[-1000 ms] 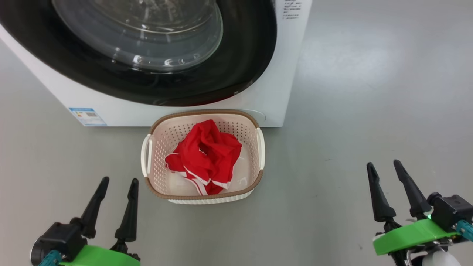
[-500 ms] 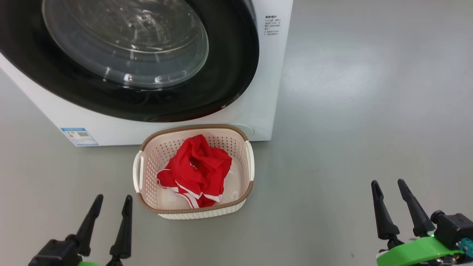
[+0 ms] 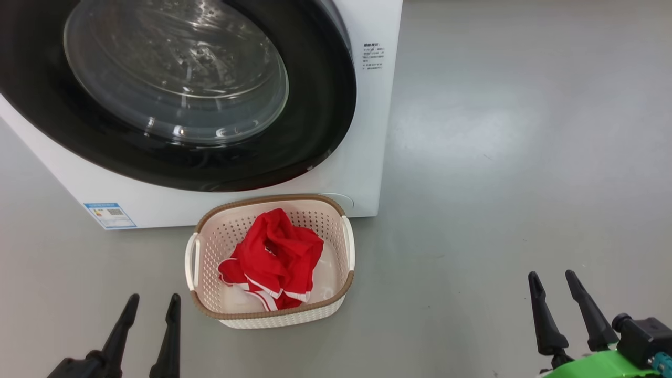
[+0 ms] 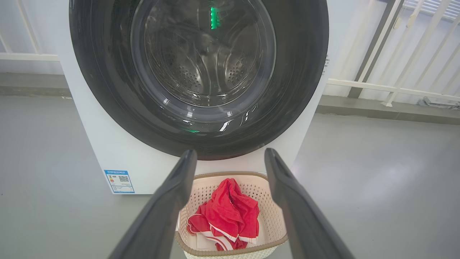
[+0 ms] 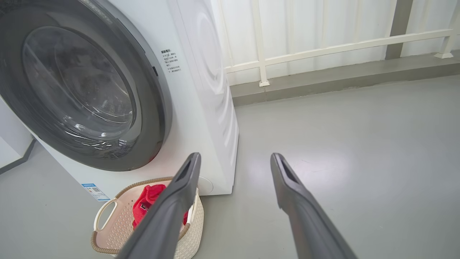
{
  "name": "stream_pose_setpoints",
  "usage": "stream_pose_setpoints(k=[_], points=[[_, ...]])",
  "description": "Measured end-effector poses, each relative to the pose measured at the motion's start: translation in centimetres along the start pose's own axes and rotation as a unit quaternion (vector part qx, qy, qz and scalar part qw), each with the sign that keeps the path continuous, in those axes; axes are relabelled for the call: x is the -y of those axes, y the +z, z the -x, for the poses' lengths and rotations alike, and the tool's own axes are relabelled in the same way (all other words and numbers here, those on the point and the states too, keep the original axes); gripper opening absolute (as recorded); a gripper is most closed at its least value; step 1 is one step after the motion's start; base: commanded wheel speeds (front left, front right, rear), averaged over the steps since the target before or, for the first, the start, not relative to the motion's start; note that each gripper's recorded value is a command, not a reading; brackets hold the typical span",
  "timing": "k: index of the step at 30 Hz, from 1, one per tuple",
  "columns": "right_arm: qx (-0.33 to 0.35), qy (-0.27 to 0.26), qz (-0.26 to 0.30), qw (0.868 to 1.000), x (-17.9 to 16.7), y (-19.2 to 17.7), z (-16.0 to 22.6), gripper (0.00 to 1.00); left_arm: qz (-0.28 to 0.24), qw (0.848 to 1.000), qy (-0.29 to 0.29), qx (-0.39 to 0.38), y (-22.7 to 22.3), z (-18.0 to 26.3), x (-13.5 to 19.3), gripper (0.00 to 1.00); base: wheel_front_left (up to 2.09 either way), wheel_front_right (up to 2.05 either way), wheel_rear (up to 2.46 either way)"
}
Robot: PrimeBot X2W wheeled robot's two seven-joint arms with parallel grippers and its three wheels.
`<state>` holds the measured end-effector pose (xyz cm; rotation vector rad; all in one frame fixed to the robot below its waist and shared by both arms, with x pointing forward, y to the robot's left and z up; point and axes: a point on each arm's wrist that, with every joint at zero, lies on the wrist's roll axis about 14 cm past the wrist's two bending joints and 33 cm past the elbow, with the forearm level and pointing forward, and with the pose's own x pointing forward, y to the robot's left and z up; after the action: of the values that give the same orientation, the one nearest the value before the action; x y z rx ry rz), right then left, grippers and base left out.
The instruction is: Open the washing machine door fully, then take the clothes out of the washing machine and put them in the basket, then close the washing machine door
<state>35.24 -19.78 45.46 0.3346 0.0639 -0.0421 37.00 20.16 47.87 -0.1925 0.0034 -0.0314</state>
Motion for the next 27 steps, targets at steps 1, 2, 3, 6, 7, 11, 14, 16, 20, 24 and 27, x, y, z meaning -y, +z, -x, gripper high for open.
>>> stream_pose_setpoints(k=[1, 2, 3, 6, 7, 11, 14, 16, 20, 24, 27], points=[[-0.002, -0.002, 0.0, 1.0, 0.1, -0.1, 0.3, 1.0, 0.0, 1.0, 0.001, -0.001, -0.1, 0.2, -0.1, 1.0, 0.0, 0.0, 0.0], [-0.004, -0.004, 0.0, 1.0, 0.2, -0.3, 0.5, 1.0, 0.0, 1.0, 0.002, -0.003, -0.2, 0.3, -0.1, 1.0, 0.0, 0.0, 0.0], [-0.006, -0.005, 0.0, 1.0, 0.3, -0.4, 0.7, 1.0, 0.0, 1.0, 0.002, -0.003, -0.2, 0.4, -0.1, 1.0, 0.0, 0.0, 0.0], [-0.007, -0.006, 0.0, 1.0, 0.4, -0.4, 1.0, 1.0, 0.0, 1.0, 0.002, 0.0, 0.0, 0.4, -0.1, 1.0, 0.0, 0.0, 0.0], [-0.006, -0.006, 0.0, 1.0, 0.4, -0.3, 1.0, 1.0, 0.0, 1.0, 0.002, 0.0, 0.0, 0.4, -0.1, 1.0, 0.0, 0.0, 0.0], [-0.004, -0.007, 0.0, 1.0, 0.4, -0.2, 1.0, 1.0, 0.0, 1.0, 0.003, -0.005, -0.3, 0.8, -0.2, 1.0, 0.0, 0.0, 0.0], [-0.003, -0.007, 0.0, 1.0, 0.5, -0.2, 1.1, 1.0, 0.0, 1.0, 0.003, -0.006, -0.3, 0.8, -0.2, 1.0, 0.0, 0.0, 0.0], [-0.003, -0.007, 0.0, 1.0, 0.4, -0.2, 1.1, 1.0, 0.0, 1.0, 0.003, -0.006, -0.3, 0.8, -0.2, 1.0, 0.0, 0.0, 0.0], [-0.002, -0.007, -0.001, 1.0, 0.4, -0.1, 1.1, 1.0, 0.0, 1.0, 0.003, -0.006, -0.3, 0.8, -0.2, 1.0, 0.0, 0.0, 0.0], [-0.011, -0.008, -0.002, 1.0, 0.4, -0.7, 1.2, 0.0, 0.003, 1.0, 0.004, -0.015, -1.0, 0.9, -0.1, 0.0, 0.0, 0.0, 0.0], [-0.03, -0.015, -0.007, 0.999, 0.6, -2.0, 1.5, 0.0, 0.015, 0.999, 0.009, -0.034, -2.3, 1.2, 0.1, 0.0, 0.0, 0.0, 0.0]])
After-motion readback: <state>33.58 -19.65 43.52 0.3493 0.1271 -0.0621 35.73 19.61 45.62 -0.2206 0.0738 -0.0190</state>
